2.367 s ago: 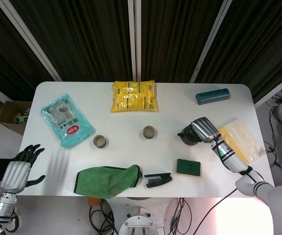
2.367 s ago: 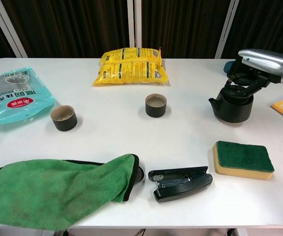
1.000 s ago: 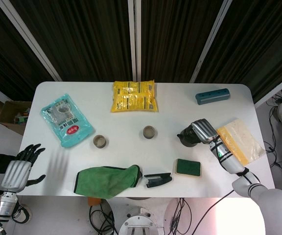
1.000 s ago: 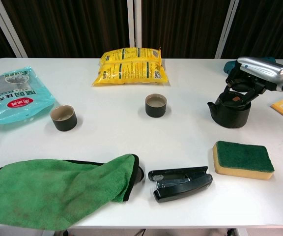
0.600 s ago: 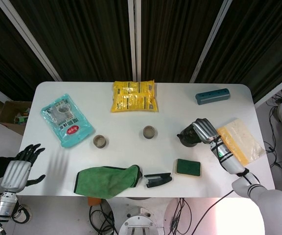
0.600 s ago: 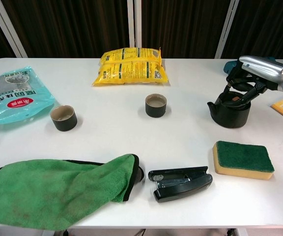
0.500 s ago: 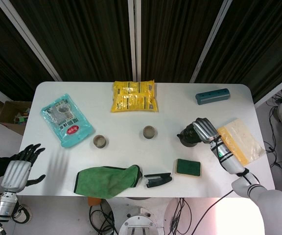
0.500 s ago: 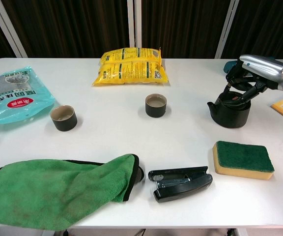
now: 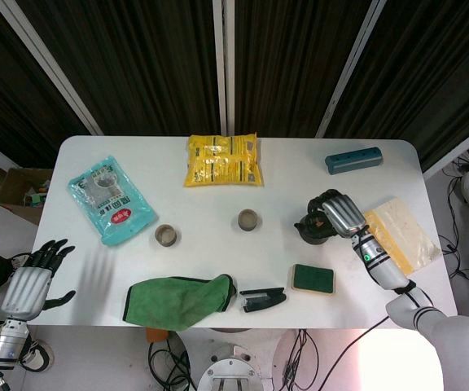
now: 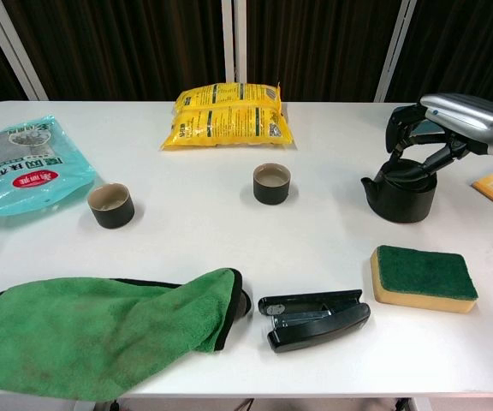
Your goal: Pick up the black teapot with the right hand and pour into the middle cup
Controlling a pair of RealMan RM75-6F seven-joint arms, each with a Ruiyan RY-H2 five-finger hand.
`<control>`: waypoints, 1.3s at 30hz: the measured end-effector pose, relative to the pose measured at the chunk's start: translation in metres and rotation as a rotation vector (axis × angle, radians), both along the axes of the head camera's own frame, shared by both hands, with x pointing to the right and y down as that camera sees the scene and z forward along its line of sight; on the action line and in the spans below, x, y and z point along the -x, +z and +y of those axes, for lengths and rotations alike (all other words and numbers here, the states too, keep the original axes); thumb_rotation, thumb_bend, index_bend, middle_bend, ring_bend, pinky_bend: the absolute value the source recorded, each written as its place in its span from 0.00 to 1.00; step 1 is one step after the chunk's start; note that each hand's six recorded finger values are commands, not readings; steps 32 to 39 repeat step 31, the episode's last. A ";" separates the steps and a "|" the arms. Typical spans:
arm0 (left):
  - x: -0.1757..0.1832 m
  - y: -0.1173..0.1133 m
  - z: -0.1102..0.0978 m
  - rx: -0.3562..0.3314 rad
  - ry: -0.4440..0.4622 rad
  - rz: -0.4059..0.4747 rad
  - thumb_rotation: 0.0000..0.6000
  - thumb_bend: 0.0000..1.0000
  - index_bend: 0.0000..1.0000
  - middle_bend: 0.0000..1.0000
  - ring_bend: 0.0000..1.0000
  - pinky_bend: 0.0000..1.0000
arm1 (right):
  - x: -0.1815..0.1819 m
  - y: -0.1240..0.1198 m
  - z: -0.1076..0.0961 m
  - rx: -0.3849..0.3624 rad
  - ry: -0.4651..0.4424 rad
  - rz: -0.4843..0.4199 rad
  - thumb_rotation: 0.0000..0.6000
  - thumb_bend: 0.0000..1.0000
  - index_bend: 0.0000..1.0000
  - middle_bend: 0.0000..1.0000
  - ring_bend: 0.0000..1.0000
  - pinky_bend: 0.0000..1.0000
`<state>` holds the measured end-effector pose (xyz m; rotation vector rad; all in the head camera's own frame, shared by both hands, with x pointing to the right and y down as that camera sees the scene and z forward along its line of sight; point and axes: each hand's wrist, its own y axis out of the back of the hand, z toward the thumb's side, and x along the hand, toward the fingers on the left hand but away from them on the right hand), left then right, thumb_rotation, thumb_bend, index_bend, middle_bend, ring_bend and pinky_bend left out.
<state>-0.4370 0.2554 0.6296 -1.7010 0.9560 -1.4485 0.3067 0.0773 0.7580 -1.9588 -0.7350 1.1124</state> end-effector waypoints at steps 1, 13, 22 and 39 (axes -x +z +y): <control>0.000 0.000 0.000 0.000 0.000 0.000 1.00 0.13 0.18 0.09 0.07 0.22 | 0.000 -0.001 0.000 -0.004 -0.001 0.003 0.61 0.04 0.03 0.18 0.04 0.11; 0.001 -0.005 0.001 -0.016 -0.005 -0.003 1.00 0.13 0.18 0.09 0.07 0.22 | -0.012 -0.059 0.010 -0.171 0.011 -0.085 0.61 0.06 0.00 0.00 0.00 0.00; -0.002 -0.012 0.002 -0.042 0.007 0.002 1.00 0.13 0.18 0.09 0.07 0.22 | -0.065 -0.133 0.107 -0.350 0.187 -0.078 0.60 0.17 0.00 0.00 0.00 0.00; -0.009 -0.020 -0.001 -0.078 0.044 -0.005 1.00 0.13 0.18 0.09 0.07 0.22 | -0.156 -0.126 0.207 -0.190 0.432 0.201 0.57 0.18 0.00 0.00 0.00 0.00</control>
